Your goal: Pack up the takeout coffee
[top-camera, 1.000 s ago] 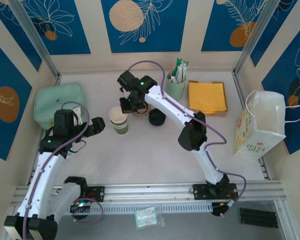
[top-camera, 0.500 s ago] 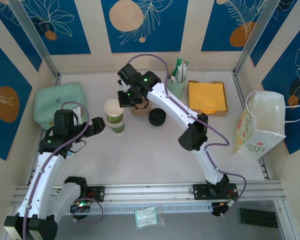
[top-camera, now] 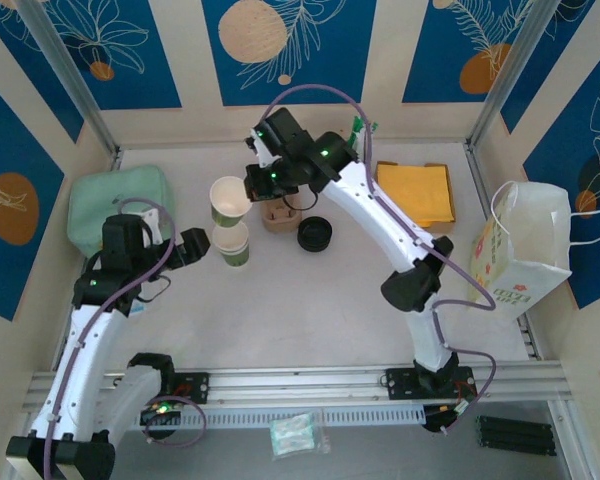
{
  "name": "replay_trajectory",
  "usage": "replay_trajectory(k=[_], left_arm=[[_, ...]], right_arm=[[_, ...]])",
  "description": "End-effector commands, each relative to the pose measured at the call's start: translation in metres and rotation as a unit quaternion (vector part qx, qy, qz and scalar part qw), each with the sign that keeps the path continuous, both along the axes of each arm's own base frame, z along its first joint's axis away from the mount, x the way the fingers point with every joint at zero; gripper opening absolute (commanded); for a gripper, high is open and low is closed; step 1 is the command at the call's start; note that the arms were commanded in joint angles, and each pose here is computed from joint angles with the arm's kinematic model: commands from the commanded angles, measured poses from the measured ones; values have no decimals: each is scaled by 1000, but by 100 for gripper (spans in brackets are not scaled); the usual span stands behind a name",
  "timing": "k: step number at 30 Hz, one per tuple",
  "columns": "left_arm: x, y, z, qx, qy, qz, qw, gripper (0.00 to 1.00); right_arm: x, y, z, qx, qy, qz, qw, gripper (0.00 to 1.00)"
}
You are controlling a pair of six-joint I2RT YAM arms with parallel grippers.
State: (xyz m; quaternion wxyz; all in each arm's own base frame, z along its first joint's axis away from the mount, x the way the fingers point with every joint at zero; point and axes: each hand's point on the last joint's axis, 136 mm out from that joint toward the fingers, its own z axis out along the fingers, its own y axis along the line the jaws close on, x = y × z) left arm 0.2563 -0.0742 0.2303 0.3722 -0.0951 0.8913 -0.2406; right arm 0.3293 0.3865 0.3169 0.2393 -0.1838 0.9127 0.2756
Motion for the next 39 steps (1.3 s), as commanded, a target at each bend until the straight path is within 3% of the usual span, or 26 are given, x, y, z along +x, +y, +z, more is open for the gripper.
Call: replay_trajectory(k=[1, 8, 14, 26, 39], left_arm=[[-3, -16, 30, -47, -30, -26, 998, 99], [-8, -35, 68, -114, -66, -50, 990, 99], [-15, -56, 82, -144, -69, -77, 984, 99], [-22, -117, 36, -78, -21, -139, 987, 99], [-20, -138, 5, -48, 10, -155, 987, 99]], right_arm=[[-1, -17, 11, -8, -21, -11, 1000, 0], [-15, -58, 7, -33, -32, -43, 998, 0], [-37, -95, -31, -53, 2, -74, 996, 0], [-84, -140, -158, -146, 114, -114, 976, 0], [-79, -129, -191, -144, 128, -115, 975, 0]])
